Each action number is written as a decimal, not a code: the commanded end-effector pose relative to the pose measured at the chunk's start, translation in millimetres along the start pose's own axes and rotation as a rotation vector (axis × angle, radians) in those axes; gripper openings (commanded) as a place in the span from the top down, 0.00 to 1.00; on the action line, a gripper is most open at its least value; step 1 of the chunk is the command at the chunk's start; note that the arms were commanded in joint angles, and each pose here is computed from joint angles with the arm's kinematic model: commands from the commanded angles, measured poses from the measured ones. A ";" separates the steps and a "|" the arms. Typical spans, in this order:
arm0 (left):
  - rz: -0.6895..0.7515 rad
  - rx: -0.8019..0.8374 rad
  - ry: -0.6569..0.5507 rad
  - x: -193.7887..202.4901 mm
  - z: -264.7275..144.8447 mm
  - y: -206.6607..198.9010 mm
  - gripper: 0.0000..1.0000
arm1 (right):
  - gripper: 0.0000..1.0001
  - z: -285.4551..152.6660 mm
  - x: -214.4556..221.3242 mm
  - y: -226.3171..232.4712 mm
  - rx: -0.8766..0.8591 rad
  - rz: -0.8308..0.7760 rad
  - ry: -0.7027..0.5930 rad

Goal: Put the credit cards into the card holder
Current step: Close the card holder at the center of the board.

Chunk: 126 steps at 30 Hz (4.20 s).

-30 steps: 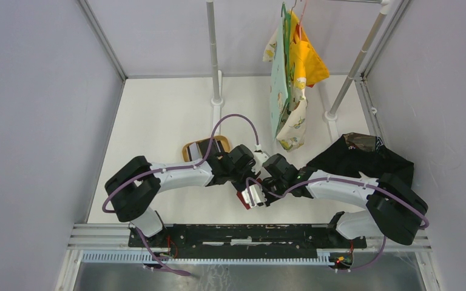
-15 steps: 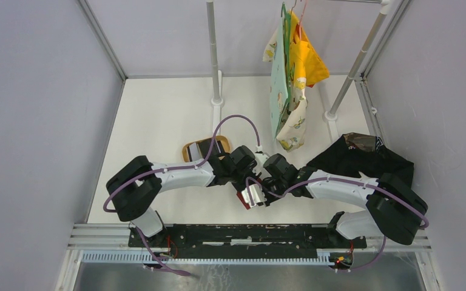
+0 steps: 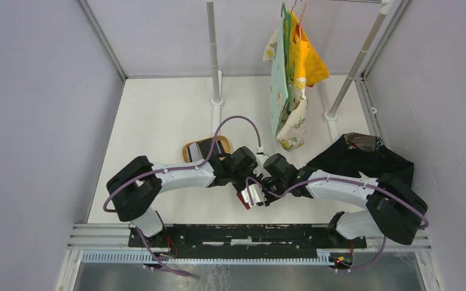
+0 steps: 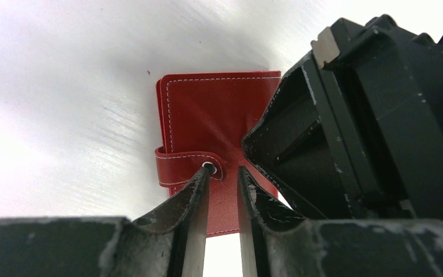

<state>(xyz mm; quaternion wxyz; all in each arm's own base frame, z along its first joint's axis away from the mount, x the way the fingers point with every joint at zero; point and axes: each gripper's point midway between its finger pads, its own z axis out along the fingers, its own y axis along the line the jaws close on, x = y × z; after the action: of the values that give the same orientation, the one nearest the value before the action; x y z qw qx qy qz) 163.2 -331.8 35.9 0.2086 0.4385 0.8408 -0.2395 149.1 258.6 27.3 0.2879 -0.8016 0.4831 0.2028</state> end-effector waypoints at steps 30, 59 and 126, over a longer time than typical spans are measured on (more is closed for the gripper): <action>-0.188 0.082 0.101 43.8 15.2 14.3 0.54 | 0.61 -23.2 -16.8 -23.1 0.063 0.045 -0.089; -0.241 0.111 0.098 46.9 16.7 20.8 0.69 | 0.88 -16.6 -8.4 -37.4 0.119 0.169 -0.136; -0.355 0.232 0.068 42.4 19.4 26.7 0.65 | 0.80 2.9 -5.7 -23.9 0.089 -0.091 -0.058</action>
<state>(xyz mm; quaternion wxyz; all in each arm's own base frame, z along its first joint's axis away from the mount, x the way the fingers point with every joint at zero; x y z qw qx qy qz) 171.5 -328.5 34.0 0.1203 0.3494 0.8305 -0.4167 162.2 268.1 32.8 0.3338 -0.7971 0.4569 0.2110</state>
